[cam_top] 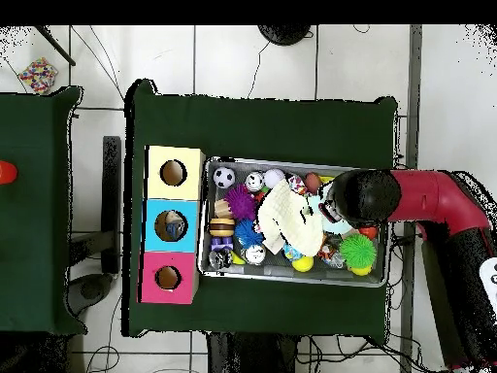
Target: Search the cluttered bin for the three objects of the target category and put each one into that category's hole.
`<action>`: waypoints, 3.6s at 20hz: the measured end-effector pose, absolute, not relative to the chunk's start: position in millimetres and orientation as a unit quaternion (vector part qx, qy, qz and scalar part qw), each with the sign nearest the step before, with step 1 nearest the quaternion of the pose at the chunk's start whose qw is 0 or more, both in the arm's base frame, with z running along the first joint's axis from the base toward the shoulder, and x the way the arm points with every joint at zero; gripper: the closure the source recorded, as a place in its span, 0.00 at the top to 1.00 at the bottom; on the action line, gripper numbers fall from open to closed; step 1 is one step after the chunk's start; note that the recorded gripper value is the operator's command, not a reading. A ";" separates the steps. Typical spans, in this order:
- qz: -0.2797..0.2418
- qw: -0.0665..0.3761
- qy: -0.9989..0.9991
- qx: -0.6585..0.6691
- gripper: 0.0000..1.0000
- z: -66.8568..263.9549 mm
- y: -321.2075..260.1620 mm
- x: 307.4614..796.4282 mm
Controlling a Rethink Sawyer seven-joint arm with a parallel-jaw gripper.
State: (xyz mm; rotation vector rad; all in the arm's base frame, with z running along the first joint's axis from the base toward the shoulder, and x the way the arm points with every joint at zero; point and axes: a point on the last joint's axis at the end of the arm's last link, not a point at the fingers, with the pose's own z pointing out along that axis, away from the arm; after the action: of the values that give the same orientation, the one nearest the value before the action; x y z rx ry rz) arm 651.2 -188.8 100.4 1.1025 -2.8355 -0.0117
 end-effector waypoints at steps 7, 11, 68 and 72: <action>-0.031 0.026 -0.936 0.350 0.00 125.6 -167.1 638.7; -0.035 0.013 -0.936 0.350 0.00 133.4 -154.7 632.2; -0.094 -0.069 -0.948 0.295 1.00 135.7 -112.3 620.3; -0.057 -0.047 -0.942 0.327 1.00 125.0 -130.3 622.1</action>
State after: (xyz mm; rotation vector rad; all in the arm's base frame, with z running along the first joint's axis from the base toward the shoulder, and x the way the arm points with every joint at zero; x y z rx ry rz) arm 622.1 -130.3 125.0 1.0599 -3.0506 -0.1848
